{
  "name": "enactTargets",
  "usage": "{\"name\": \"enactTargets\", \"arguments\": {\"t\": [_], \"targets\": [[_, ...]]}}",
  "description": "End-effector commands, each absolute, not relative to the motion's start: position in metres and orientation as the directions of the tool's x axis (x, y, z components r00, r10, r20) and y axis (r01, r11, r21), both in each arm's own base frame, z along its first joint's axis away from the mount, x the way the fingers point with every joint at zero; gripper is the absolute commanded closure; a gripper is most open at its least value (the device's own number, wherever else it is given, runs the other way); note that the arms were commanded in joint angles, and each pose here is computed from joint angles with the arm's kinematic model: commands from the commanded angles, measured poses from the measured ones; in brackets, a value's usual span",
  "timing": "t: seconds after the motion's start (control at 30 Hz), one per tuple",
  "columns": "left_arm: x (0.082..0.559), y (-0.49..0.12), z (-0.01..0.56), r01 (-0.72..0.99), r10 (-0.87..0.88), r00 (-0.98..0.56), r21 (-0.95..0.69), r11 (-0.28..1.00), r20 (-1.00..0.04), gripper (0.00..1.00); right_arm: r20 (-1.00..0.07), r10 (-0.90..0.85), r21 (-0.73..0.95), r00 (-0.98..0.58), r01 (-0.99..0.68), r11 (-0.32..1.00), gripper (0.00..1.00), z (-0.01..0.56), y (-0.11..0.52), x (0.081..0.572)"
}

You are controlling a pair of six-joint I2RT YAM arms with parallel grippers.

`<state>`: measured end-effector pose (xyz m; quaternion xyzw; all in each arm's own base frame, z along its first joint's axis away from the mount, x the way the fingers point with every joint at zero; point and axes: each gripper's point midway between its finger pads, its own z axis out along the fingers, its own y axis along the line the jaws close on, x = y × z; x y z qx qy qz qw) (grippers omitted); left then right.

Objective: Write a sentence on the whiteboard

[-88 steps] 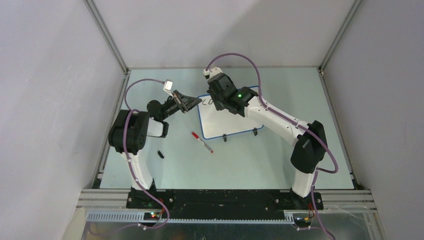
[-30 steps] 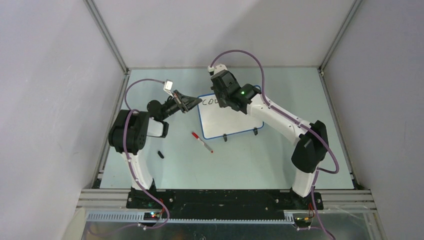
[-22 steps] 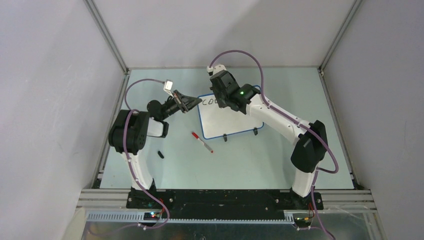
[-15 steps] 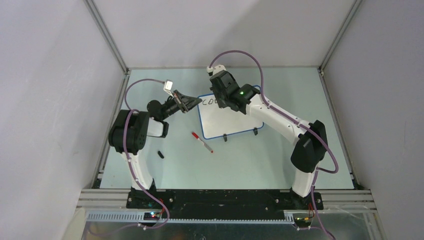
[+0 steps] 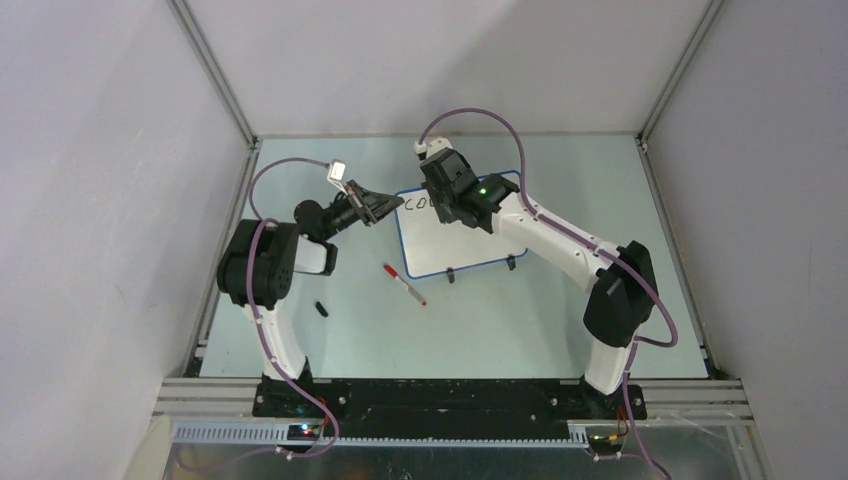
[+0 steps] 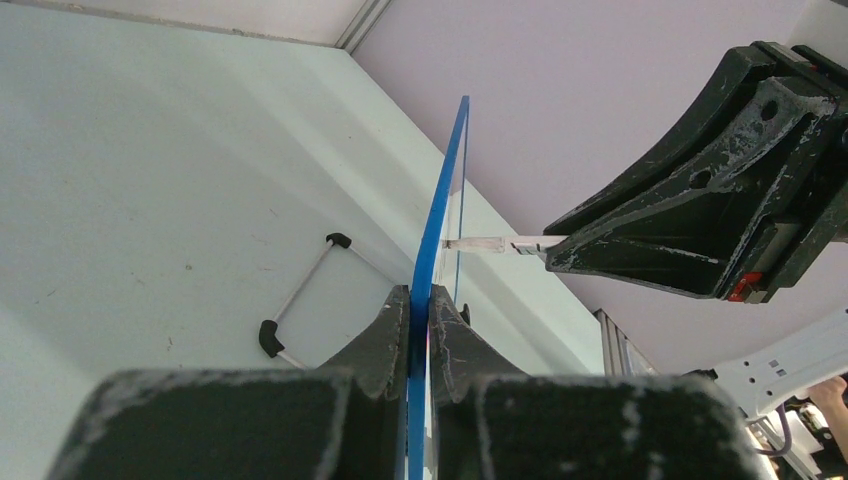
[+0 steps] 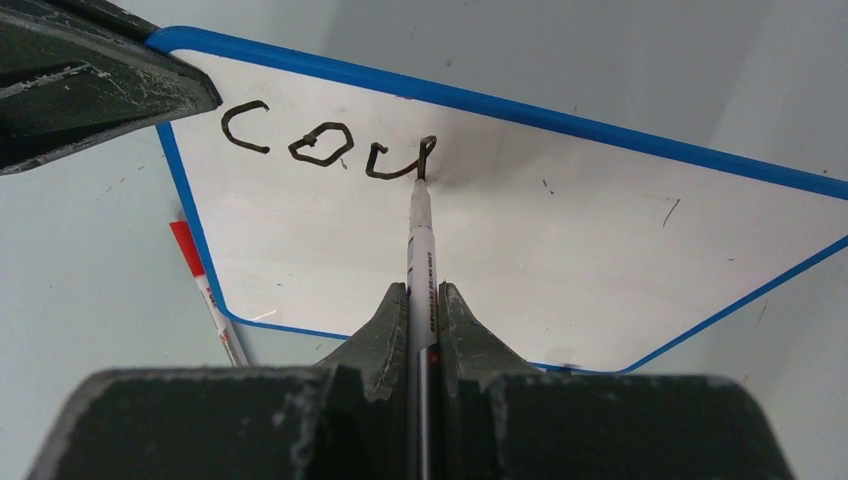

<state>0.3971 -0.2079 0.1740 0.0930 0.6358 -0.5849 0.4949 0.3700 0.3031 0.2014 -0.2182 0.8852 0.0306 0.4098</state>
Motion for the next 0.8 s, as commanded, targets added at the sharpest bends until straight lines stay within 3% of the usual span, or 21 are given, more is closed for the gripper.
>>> {"name": "enactTargets", "arguments": {"t": [0.0,0.37,0.6,0.77], "targets": [[0.388,-0.211,0.201,0.777,-0.454,-0.403,-0.559,0.288,-0.795,0.96,-0.763,-0.333,-0.111,-0.554,-0.395,0.912,1.00,0.212,0.299,0.372],[0.388,-0.211,0.201,0.776,-0.455,-0.406,-0.561,0.286,-0.793,0.95,-0.833,-0.282,-0.062,-0.476,-0.426,0.903,1.00,0.244,0.299,0.361],[0.388,-0.210,0.202,0.775,-0.458,-0.403,-0.562,0.291,-0.792,0.83,-0.876,-0.232,-0.046,-0.424,-0.406,0.913,1.00,0.256,0.294,0.364],[0.388,-0.209,0.201,0.772,-0.461,-0.399,-0.562,0.297,-0.792,0.82,-0.889,-0.214,-0.046,-0.404,-0.388,0.921,1.00,0.257,0.289,0.366]]}}
